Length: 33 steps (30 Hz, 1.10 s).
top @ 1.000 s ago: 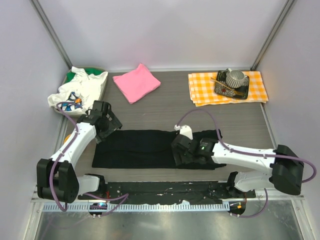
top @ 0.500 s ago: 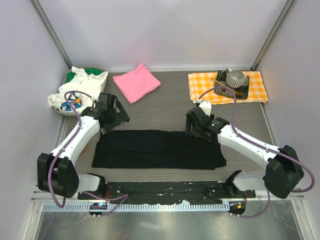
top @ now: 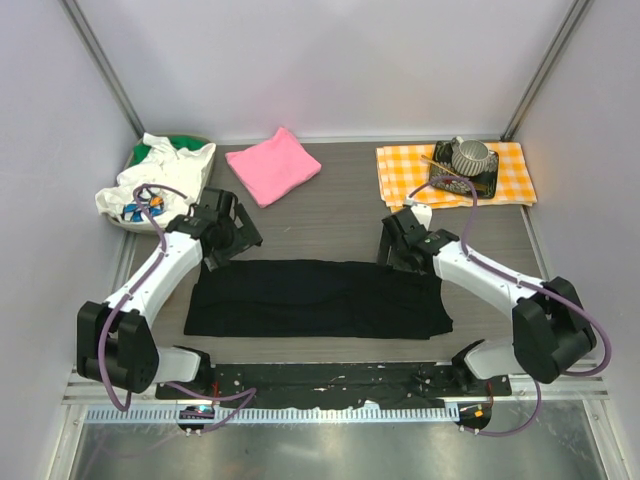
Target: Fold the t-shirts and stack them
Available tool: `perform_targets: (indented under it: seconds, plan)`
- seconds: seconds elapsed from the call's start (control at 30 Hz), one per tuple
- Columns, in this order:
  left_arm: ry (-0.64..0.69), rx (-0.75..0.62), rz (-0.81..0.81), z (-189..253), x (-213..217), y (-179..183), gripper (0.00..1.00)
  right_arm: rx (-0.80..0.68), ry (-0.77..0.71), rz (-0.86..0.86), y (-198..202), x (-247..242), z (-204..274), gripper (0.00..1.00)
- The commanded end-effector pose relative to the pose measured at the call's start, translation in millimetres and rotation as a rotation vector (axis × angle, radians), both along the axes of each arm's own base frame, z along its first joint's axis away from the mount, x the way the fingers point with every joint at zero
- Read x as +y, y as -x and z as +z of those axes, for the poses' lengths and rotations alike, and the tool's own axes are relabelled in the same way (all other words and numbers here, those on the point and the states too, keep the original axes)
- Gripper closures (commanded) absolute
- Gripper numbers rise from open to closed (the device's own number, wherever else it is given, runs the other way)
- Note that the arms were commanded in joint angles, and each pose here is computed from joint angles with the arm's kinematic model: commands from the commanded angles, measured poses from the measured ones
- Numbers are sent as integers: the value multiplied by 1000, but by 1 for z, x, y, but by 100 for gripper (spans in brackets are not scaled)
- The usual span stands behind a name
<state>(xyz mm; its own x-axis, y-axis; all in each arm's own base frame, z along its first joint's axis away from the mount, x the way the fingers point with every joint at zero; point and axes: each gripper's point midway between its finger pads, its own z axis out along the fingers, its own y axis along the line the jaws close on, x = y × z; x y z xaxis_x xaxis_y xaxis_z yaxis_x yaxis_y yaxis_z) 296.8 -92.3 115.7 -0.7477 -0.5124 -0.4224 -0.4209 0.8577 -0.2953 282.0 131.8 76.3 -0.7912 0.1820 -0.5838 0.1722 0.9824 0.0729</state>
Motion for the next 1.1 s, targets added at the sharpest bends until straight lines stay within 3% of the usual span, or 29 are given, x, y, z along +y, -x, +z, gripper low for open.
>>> perform_targets:
  seconds: [0.0, 0.3, 0.6, 0.9, 1.07]
  plan:
    - [24, -26, -4, 1, -7, -7, 0, 19, -17, -30, -10, -3, -17, 21]
    - [-30, -10, 3, -6, 1, -10, 0, 58, 0, -101, -35, -28, -72, 21]
    - [-74, -37, 49, 4, 13, -11, 0, 21, 36, -129, -80, -24, -91, 23]
    - [-1, -95, 78, 6, 8, 20, 0, -35, -97, -7, -197, 54, -78, 23]
    - [-2, -61, 52, -15, -4, 32, 0, -42, -166, 62, -239, 99, -76, 22]
